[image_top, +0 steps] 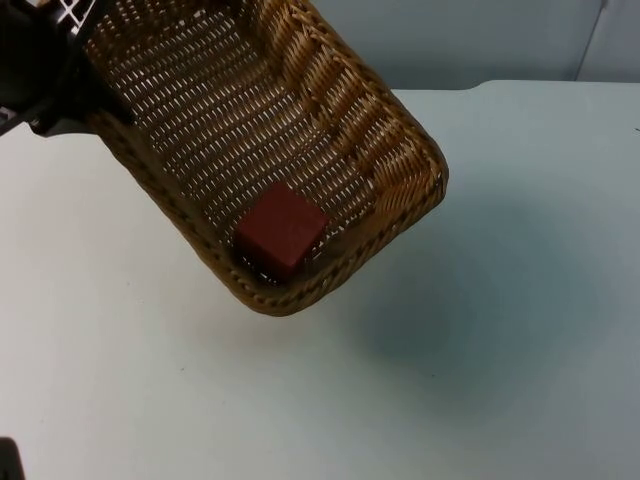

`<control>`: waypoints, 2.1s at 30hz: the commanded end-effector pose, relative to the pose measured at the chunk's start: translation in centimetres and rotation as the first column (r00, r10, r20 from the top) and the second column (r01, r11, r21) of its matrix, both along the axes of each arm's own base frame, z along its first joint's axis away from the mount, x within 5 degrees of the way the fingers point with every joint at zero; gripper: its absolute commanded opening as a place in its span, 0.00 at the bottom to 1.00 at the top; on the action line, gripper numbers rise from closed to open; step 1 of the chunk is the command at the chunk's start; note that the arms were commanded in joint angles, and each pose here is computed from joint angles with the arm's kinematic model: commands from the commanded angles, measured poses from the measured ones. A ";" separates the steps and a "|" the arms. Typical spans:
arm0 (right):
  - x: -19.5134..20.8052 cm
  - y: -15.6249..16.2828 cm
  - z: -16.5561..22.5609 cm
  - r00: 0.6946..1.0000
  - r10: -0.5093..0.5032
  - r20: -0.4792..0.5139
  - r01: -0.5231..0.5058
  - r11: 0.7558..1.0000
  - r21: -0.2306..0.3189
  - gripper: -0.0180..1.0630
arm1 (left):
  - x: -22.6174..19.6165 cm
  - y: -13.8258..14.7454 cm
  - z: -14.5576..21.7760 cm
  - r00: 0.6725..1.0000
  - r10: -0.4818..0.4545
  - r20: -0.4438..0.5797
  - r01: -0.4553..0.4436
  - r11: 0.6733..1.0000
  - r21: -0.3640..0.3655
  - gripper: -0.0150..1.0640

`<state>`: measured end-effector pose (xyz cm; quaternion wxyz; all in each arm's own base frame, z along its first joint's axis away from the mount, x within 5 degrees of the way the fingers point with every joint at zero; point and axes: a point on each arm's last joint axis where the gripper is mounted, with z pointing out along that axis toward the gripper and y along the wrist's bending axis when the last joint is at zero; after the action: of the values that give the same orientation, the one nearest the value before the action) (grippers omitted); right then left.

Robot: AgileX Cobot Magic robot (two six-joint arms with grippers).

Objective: Pick up the basket with the left hand and place the cube into the basket with the right hand.

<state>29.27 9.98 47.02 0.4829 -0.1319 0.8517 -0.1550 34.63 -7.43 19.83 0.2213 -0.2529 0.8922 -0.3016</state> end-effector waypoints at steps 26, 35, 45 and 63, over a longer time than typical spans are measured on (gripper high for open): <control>-1.5 -1.3 -3.8 0.966 -0.085 -0.244 0.082 0.996 -0.021 0.01 | -0.2 -0.3 0.7 0.980 -0.172 0.098 0.161 0.981 0.105 0.01; -1.5 -1.2 -4.1 0.963 -0.084 -0.255 0.081 0.996 -0.023 0.01 | -0.3 -0.4 0.6 0.937 -0.319 0.143 0.285 0.934 0.216 0.01; -1.5 -1.2 -4.1 0.964 -0.078 -0.255 0.077 0.997 -0.016 0.01 | 0.1 -0.7 -2.6 0.933 -0.355 0.050 0.341 0.922 0.181 0.01; -1.4 -1.0 -4.1 0.968 -0.063 -0.243 0.065 0.998 -0.003 0.01 | 0.8 -1.3 -4.6 0.917 -0.392 0.078 0.377 0.913 0.154 0.08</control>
<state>28.03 9.15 42.75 0.3626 -0.1209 0.9111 -0.1541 35.33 -8.44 15.69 0.2262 -0.0487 0.9287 -0.2899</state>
